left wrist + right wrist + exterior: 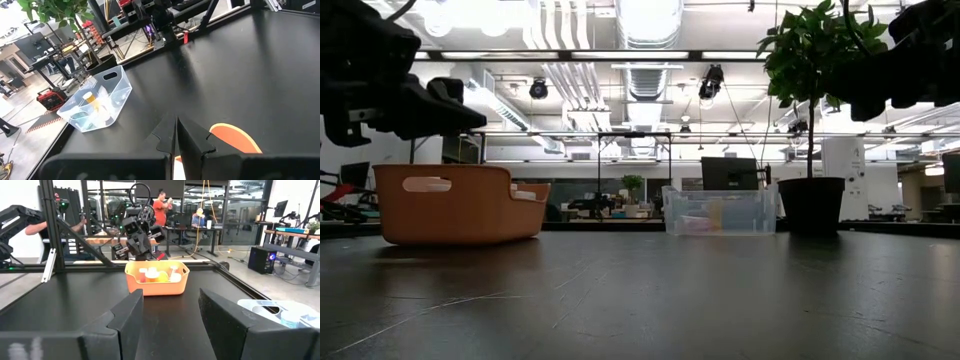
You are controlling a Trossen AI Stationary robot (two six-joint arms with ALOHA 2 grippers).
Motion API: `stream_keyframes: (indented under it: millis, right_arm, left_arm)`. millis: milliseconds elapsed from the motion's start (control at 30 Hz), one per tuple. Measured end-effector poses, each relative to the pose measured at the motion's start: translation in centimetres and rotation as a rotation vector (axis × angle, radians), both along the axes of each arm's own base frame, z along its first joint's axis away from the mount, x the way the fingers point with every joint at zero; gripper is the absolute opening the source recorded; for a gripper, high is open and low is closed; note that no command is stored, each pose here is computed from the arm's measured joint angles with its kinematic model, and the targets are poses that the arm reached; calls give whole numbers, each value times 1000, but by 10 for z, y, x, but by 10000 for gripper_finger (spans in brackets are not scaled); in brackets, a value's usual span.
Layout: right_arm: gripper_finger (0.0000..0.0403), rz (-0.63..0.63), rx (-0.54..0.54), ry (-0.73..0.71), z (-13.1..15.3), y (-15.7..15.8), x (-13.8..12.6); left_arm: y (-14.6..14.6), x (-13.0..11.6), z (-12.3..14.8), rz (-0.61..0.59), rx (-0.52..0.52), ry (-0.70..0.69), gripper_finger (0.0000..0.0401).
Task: Pick and place medicine bottles into bin by pill shape (circle, oval)
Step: Return to Home Position
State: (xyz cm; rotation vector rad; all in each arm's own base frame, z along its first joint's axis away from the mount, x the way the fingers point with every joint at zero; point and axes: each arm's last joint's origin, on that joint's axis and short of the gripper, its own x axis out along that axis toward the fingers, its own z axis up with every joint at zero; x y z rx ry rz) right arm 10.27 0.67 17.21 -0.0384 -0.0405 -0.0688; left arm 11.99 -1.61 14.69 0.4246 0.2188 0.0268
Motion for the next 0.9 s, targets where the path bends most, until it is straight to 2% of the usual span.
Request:
stream_keyframes:
  millis: [900]
  right_arm:
    - [187,0,0,0,0,0,0]
  left_arm:
    - [-1,3,-10,0,18,91,1]
